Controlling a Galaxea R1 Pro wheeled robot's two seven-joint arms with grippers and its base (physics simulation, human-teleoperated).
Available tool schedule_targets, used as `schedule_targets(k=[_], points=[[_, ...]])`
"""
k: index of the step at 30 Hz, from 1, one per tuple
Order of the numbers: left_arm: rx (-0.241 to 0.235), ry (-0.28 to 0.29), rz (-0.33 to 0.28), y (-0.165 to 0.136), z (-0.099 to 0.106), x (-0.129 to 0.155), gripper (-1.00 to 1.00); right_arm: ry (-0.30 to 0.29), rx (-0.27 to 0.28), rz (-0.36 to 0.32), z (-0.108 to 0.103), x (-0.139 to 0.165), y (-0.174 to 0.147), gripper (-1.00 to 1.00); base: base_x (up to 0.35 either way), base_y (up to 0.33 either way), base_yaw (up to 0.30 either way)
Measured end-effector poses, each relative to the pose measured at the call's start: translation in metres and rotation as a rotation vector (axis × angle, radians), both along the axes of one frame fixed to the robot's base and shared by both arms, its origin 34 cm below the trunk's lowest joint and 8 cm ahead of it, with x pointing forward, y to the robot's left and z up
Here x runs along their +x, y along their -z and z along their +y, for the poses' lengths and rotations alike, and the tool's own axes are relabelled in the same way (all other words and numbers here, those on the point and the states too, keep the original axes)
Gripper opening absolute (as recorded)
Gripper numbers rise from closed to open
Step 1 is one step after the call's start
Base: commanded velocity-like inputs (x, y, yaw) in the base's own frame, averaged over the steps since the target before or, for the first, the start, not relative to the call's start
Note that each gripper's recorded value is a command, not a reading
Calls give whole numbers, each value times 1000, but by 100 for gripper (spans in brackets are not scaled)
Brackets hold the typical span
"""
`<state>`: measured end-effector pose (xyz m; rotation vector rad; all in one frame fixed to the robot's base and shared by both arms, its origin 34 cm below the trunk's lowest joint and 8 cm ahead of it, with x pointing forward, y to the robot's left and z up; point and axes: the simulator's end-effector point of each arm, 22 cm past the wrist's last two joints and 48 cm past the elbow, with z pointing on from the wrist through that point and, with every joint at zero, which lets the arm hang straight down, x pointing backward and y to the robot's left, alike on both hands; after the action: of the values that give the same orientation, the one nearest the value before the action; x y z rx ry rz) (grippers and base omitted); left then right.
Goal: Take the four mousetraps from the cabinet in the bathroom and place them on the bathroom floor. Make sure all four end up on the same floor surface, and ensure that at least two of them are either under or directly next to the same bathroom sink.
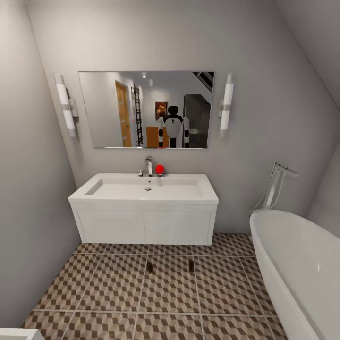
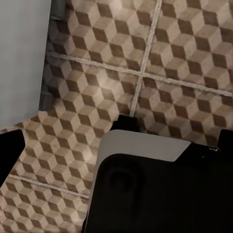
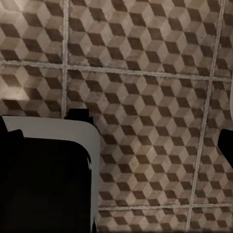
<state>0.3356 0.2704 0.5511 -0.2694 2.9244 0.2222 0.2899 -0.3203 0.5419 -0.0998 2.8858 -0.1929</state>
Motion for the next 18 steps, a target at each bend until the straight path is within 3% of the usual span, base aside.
schedule_targets(k=[6, 18], points=[[0, 1, 22, 4, 0, -19, 100, -1, 0, 3, -1, -4, 1, 100, 0, 0, 76], [-36, 11, 5, 8, -8, -29, 100, -1, -5, 7, -5, -9, 1, 100, 0, 0, 250]])
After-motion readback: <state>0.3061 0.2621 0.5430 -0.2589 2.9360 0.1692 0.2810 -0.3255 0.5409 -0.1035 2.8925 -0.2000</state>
